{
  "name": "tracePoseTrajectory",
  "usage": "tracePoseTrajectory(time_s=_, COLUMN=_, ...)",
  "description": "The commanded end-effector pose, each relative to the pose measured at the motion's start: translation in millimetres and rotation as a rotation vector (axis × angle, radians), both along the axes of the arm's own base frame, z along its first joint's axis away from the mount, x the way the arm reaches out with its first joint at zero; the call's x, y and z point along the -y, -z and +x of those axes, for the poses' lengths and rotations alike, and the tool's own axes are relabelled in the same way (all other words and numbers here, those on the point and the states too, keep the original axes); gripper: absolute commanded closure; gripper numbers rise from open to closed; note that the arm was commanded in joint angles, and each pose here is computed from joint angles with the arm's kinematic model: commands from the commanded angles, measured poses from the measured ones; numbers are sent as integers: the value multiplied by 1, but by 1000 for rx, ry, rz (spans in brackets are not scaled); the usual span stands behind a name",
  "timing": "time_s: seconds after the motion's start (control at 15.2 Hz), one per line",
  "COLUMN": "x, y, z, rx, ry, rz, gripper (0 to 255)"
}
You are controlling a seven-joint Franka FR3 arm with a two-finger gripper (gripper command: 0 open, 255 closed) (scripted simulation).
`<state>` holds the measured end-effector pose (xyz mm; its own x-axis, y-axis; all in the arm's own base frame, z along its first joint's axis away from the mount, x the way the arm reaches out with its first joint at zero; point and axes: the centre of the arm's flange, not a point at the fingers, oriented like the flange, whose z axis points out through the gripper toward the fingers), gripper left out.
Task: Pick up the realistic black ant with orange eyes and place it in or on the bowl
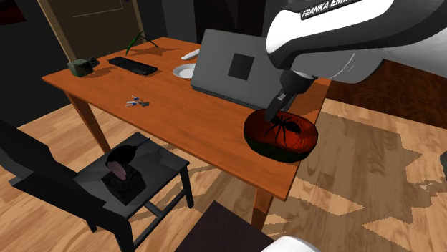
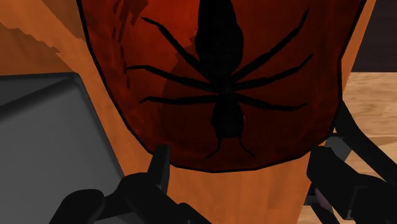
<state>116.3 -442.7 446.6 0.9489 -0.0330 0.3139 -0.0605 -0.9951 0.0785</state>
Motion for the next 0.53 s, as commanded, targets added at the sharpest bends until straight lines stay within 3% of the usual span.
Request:
tracePoseTrajectory(time_s=0.0, x=-2, y=-22, z=-8, rx=-1, ry=0, rz=1, gripper=0)
tracePoseTrajectory(time_s=0.46, x=-3, y=-32, z=-11, rx=-1, ry=0, rz=1, gripper=0)
